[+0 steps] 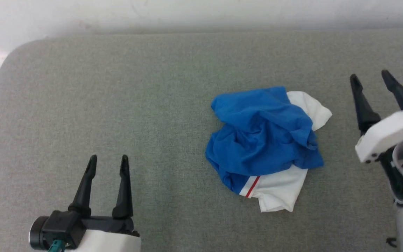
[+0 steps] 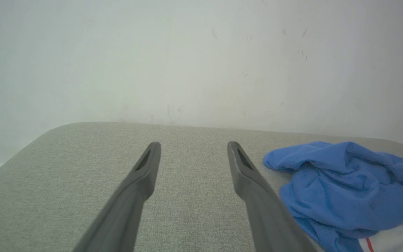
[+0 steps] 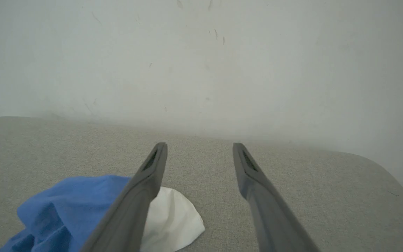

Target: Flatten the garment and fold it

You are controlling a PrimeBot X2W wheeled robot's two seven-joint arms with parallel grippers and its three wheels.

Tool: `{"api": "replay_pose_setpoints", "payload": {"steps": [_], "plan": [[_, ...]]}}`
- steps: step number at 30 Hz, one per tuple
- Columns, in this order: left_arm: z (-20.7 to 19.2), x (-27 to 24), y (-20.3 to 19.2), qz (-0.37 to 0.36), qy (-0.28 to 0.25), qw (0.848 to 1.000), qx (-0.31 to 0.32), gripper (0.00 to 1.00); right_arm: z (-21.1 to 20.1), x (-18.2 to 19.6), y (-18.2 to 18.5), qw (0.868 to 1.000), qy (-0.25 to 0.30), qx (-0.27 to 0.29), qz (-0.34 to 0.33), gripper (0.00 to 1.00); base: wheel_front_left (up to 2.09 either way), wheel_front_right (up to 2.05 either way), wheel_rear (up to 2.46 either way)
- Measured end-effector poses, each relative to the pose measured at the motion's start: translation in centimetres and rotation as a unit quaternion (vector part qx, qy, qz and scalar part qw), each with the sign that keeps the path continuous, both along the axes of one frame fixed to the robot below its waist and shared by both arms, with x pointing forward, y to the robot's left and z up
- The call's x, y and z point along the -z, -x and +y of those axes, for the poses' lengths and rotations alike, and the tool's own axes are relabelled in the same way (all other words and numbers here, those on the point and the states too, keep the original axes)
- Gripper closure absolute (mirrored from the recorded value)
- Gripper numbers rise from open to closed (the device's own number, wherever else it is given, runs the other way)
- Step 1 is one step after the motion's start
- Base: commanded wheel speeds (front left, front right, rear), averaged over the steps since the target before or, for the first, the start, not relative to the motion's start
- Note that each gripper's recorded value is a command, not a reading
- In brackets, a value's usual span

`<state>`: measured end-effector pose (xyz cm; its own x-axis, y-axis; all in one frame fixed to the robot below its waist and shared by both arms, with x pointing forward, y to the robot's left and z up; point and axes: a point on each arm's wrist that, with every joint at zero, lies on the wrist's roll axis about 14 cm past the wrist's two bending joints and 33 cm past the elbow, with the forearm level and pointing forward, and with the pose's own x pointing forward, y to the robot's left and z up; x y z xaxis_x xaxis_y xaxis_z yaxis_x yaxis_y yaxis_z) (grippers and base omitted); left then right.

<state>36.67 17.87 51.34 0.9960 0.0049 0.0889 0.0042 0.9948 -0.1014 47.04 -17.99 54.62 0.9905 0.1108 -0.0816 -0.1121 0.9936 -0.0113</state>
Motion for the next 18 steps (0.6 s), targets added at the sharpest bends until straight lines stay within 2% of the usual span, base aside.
{"api": "replay_pose_setpoints", "payload": {"steps": [6,11,18], "plan": [[-0.3,1.7,-1.1,0.02,0.006,1.0,0.007,0.0,-0.6,4.7,-2.9,0.991,0.012,-0.011,0.136,0.0,0.0,0.0,0.0],[0.1,3.3,-1.5,0.043,0.005,0.999,0.005,0.0,-0.3,10.6,-3.0,0.966,0.006,-0.018,0.26,0.0,0.0,0.0,0.0],[1.0,4.8,-1.6,0.065,0.001,0.998,-0.001,0.0,1.0,15.9,-2.7,0.938,0.003,-0.034,0.346,0.0,0.0,0.0,0.0]]}}
